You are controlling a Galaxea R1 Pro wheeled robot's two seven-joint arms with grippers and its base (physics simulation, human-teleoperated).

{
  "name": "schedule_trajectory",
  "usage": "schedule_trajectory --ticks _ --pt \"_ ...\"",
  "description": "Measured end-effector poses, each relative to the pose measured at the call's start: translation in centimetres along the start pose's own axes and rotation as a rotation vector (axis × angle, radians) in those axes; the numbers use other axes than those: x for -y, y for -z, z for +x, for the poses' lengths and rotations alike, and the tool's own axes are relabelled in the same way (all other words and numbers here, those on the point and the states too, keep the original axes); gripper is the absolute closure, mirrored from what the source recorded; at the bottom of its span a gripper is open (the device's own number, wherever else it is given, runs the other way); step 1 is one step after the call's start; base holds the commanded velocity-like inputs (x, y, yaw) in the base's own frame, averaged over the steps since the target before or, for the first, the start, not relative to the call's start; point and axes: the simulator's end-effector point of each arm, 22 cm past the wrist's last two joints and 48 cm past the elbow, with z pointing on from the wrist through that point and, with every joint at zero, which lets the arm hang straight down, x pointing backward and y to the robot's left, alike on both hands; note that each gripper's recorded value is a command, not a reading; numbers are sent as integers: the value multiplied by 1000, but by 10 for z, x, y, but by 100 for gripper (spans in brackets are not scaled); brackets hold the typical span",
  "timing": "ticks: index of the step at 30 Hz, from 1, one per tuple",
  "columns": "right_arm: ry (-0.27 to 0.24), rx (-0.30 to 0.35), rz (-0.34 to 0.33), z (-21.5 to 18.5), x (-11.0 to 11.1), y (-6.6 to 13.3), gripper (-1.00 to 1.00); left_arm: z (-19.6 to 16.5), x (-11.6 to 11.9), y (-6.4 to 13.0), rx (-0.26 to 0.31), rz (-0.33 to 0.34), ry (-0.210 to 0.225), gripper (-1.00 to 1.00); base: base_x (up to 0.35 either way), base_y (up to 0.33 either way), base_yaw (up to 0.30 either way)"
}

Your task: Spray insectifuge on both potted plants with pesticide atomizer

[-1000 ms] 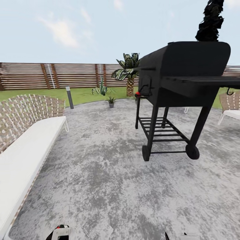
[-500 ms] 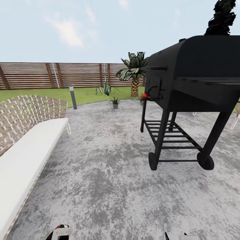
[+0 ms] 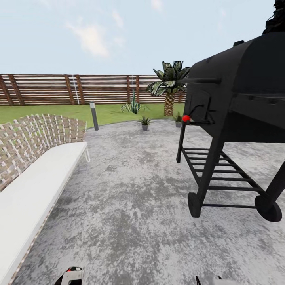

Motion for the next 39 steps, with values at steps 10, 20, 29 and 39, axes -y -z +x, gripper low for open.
schedule_trajectory --ticks 10,20,29,39 --pt "0 -1 0 0 0 0 -100 0 0 0 0 0 0 100 338 0 1" --pt "0 -1 0 0 0 0 -100 0 0 0 0 0 0 100 334 87 63" --pt "0 -2 0 1 0 0 -100 0 0 0 0 0 0 100 327 139 102" --pt "0 -2 0 1 0 0 -100 0 0 0 0 0 0 100 333 26 2"
